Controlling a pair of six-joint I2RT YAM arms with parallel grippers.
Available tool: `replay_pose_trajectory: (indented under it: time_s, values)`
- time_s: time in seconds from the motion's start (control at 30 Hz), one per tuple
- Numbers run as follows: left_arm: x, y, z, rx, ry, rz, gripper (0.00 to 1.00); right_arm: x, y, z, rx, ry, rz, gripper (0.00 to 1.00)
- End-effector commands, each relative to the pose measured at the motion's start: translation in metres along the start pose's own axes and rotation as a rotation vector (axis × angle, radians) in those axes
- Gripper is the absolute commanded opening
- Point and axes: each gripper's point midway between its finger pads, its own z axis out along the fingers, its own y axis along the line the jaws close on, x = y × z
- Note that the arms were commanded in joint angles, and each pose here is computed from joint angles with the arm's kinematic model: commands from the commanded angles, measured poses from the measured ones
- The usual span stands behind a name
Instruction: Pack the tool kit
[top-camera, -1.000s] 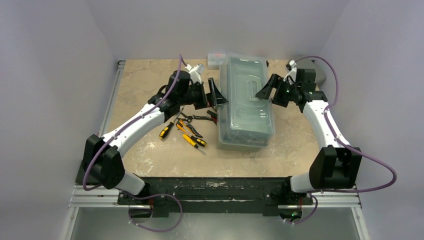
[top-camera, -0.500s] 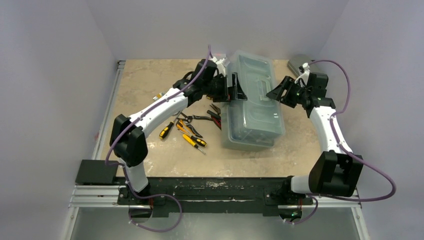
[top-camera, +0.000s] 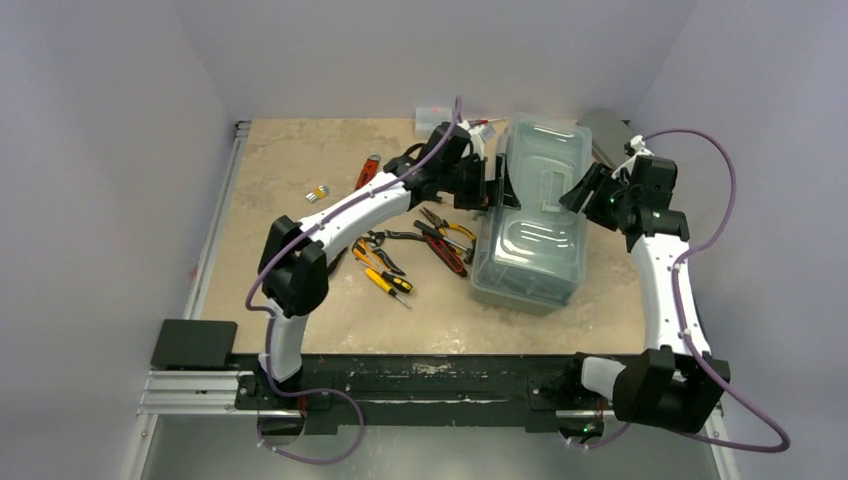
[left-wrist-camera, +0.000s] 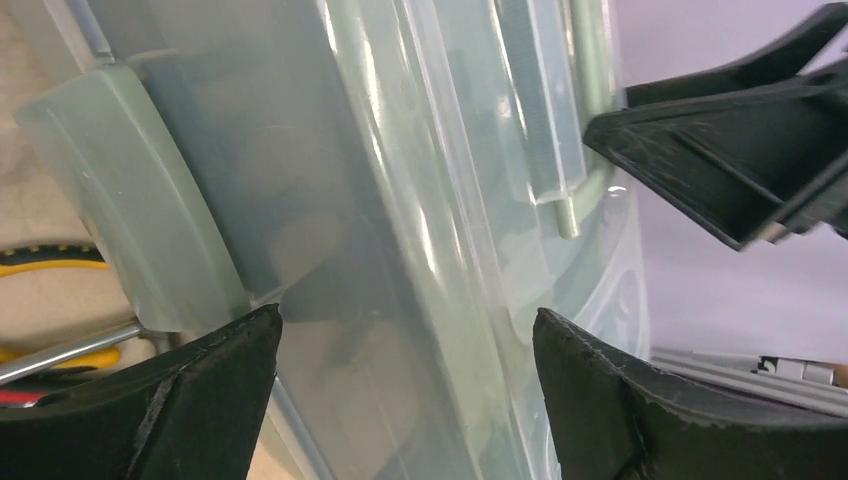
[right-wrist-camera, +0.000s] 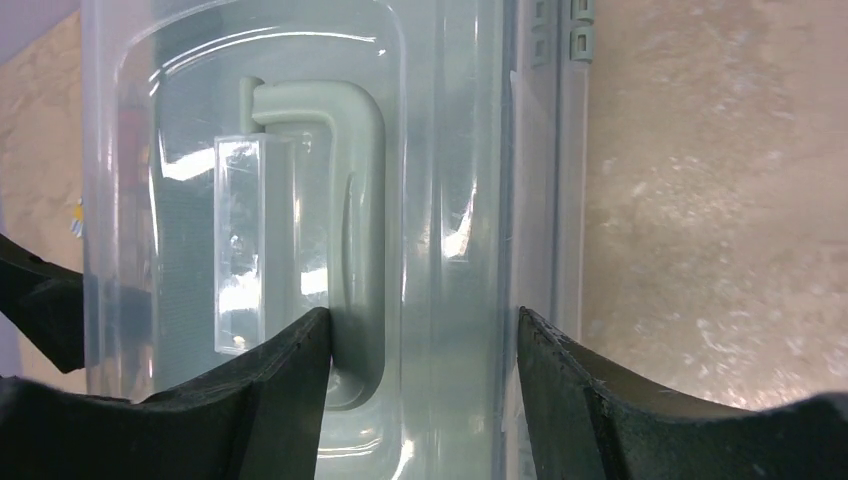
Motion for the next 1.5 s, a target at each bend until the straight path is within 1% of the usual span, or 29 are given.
replay_pose_trajectory:
  time_s: [0.0,0.17,0.27,0.3,0.37,0.47,0.63,0.77,0.83,0.93,1.03,1.1,1.23,1.3,1.4,1.47]
  values:
    - [0.034,-0.023,0.027,0.059,0.115,0.013,0.91,-0.034,0.004,-0.032,0.056,-0.156,-0.005,0.35]
    - [0.053,-0.038,0.036,0.074,0.142,0.022,0.91,-0.039,0.005,-0.017,0.026,-0.112,0.007,0.36]
    - [0.055,-0.035,0.031,0.067,0.129,0.013,0.91,-0.039,0.015,-0.007,-0.039,-0.073,0.003,0.39]
    - [0.053,-0.03,0.027,0.056,0.117,0.013,0.91,-0.038,0.017,-0.003,-0.056,-0.059,-0.006,0.41]
    - [0.047,-0.019,0.016,0.039,0.091,0.003,0.91,-0.035,0.014,0.004,-0.05,-0.033,-0.001,0.45]
    - [0.028,-0.013,-0.007,0.043,0.042,0.0,0.93,-0.033,0.02,0.015,-0.097,0.012,-0.004,0.49]
    - [0.001,0.002,-0.046,0.027,-0.05,-0.012,0.98,-0.036,0.035,0.032,-0.112,0.032,-0.016,0.56]
    - [-0.008,0.017,-0.073,-0.015,-0.113,-0.016,1.0,-0.04,0.041,0.042,-0.111,0.054,-0.029,0.61]
    - [-0.007,0.029,-0.079,-0.042,-0.137,-0.04,1.0,-0.043,0.042,0.041,-0.105,0.049,-0.034,0.67]
    - [-0.001,0.044,-0.074,-0.019,-0.153,-0.112,1.0,-0.047,0.043,0.037,-0.097,0.024,-0.037,0.72]
    - [0.008,0.054,-0.057,0.058,-0.131,-0.184,1.0,-0.046,0.044,0.035,-0.105,0.016,-0.04,0.71]
    - [0.006,0.055,-0.048,0.104,-0.139,-0.207,1.0,-0.043,0.047,0.035,-0.127,0.019,-0.037,0.69]
    - [0.003,0.061,-0.035,0.131,-0.161,-0.242,1.0,-0.037,0.049,0.034,-0.151,0.024,-0.026,0.69]
    - [0.001,0.062,-0.029,0.151,-0.162,-0.26,0.97,-0.035,0.05,0.033,-0.163,0.024,-0.025,0.68]
    - [0.002,0.063,-0.017,0.19,-0.134,-0.283,0.92,-0.032,0.052,0.03,-0.176,0.024,-0.024,0.64]
    - [0.002,0.068,-0.011,0.181,-0.132,-0.299,0.91,-0.03,0.053,0.028,-0.183,0.02,-0.019,0.63]
